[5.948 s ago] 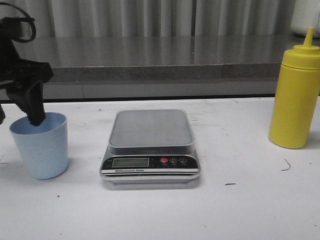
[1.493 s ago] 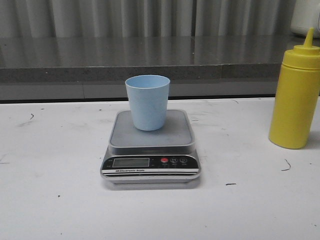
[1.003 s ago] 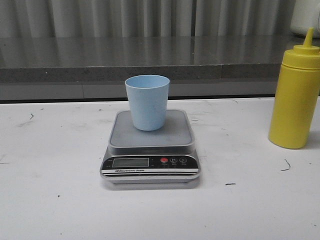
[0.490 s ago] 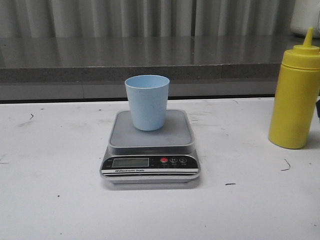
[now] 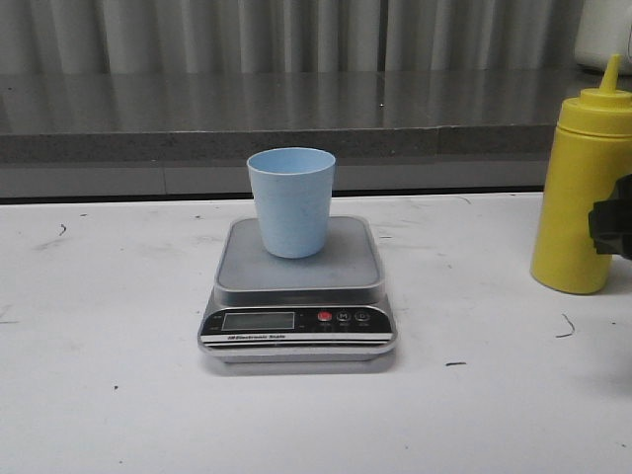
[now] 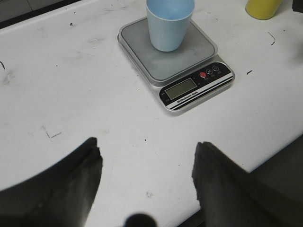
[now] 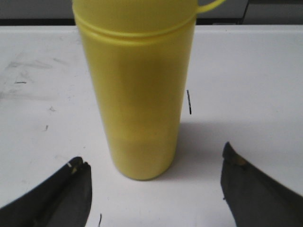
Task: Pour seasoning into cup on scale with both arms
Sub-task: 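Close the right gripper around the yellow bottle's body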
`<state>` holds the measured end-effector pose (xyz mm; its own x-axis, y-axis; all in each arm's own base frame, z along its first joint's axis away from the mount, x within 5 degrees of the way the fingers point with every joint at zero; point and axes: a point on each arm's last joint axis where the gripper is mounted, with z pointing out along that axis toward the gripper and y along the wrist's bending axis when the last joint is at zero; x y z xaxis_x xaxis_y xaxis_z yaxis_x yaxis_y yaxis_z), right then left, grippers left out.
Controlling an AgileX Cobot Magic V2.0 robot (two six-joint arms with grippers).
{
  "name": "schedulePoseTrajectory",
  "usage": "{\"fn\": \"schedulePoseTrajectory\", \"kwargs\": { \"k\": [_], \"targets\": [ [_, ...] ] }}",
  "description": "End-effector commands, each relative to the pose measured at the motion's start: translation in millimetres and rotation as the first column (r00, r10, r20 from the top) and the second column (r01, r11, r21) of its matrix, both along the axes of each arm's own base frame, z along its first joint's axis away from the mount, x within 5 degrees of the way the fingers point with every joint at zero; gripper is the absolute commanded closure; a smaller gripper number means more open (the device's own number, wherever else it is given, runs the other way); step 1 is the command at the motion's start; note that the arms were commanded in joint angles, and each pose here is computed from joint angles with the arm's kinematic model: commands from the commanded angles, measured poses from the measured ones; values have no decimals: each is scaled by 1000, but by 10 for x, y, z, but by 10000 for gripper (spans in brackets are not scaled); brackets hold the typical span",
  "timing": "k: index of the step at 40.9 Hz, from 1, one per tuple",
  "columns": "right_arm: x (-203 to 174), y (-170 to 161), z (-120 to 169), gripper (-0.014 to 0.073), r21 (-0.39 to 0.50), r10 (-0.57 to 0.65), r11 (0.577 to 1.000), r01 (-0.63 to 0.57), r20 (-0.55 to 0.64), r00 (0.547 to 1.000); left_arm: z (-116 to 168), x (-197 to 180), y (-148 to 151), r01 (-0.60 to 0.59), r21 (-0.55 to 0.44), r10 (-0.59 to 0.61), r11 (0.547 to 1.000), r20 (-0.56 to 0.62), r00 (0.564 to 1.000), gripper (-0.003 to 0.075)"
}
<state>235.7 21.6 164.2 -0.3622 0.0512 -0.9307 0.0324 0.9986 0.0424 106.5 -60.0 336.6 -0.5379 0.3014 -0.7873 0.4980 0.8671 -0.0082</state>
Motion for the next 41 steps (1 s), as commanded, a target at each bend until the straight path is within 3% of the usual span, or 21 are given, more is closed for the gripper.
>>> {"fn": "schedulePoseTrajectory", "kwargs": {
  "k": [1, 12, 16, 41],
  "targets": [
    [115, -7, 130, 11, 0, -21, 1000, 21, 178, 984, 128, 22, -26, 7, -54, -2, 999, 79, 997, 300],
    [274, 75, -21, 6, 33, 30, 999, -37, 192, 981, 128, 22, -26, 7, -54, -2, 999, 79, 997, 300],
    [315, 80, -62, -41, 36, 28, 999, -35, 192, 981, 128, 22, -26, 7, -54, -2, 999, 79, 997, 300],
    [655, 89, -11, -59, 54, -19, 999, 3, 295, 955, 129, 20, -29, 8, -60, -3, 998, 76, 997, 300]
  ]
}}
